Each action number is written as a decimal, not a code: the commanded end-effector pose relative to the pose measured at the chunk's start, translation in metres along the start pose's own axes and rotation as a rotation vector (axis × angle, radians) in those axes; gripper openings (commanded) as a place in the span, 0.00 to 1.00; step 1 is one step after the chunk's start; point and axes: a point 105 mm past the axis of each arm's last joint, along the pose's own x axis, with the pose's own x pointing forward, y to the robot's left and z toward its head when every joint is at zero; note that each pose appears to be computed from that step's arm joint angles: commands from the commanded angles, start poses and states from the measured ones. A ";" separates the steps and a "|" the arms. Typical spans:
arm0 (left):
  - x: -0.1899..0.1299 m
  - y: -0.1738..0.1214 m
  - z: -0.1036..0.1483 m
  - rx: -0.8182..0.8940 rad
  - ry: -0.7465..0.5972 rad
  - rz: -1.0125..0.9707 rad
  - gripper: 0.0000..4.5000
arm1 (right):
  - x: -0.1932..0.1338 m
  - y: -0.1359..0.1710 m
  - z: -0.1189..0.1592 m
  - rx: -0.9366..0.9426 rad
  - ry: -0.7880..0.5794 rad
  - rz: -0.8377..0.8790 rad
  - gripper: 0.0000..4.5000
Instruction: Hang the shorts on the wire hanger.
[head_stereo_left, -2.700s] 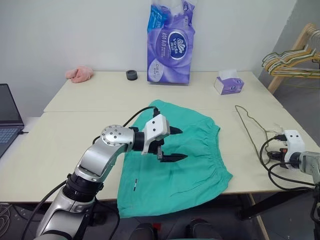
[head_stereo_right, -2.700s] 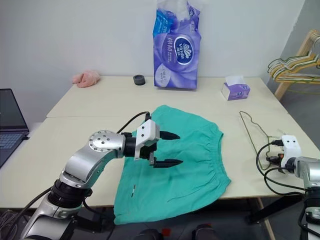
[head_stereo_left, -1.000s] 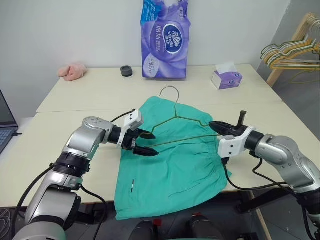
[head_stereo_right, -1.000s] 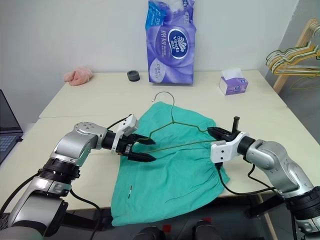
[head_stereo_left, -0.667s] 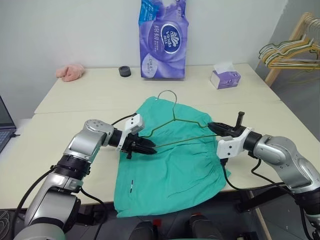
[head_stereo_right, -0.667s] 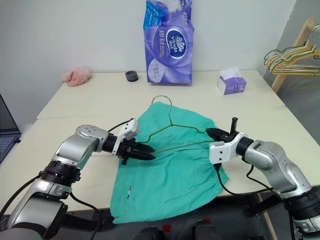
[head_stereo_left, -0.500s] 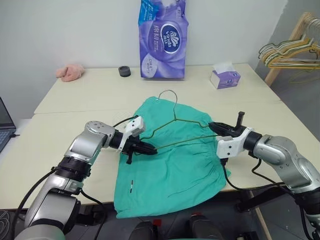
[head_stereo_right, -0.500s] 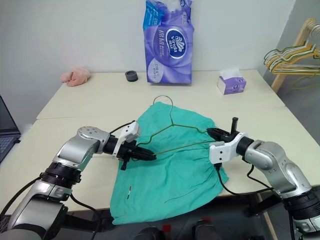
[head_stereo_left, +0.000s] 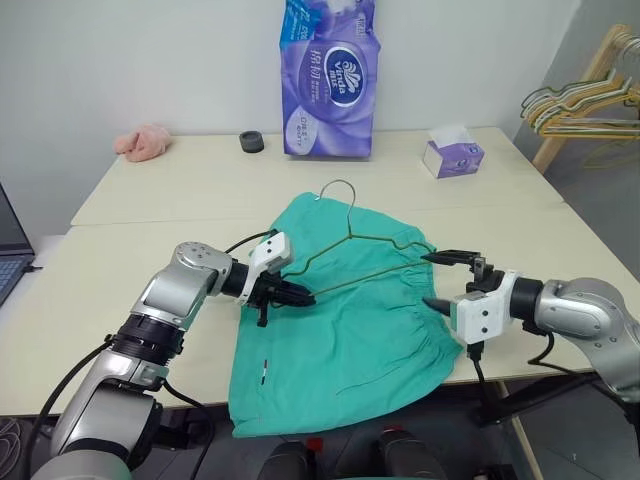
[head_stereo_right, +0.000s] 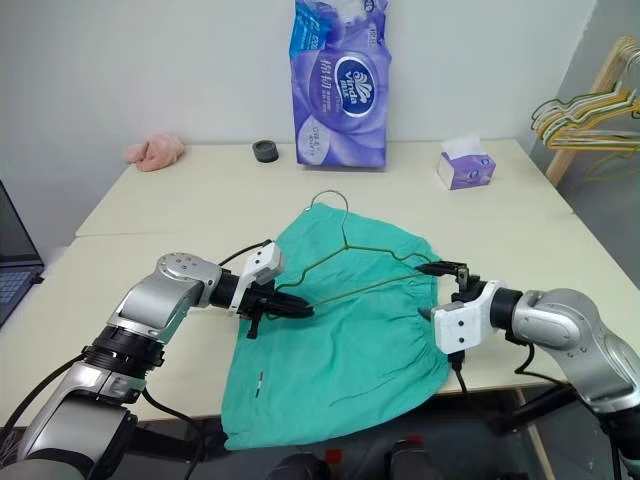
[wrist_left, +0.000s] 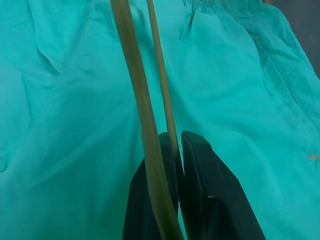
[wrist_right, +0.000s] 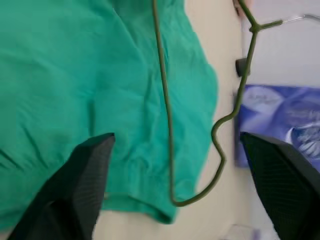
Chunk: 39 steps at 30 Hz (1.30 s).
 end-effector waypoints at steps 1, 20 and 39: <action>-0.003 -0.005 0.014 0.139 0.009 -0.006 0.00 | -0.013 -0.028 0.004 0.233 -0.013 -0.114 0.93; 0.008 -0.035 0.029 0.443 0.081 -0.116 0.00 | 0.003 0.019 -0.004 0.612 0.177 0.336 0.93; 0.009 -0.038 0.024 0.483 0.101 -0.119 0.00 | 0.009 0.037 -0.006 0.654 0.235 0.442 0.01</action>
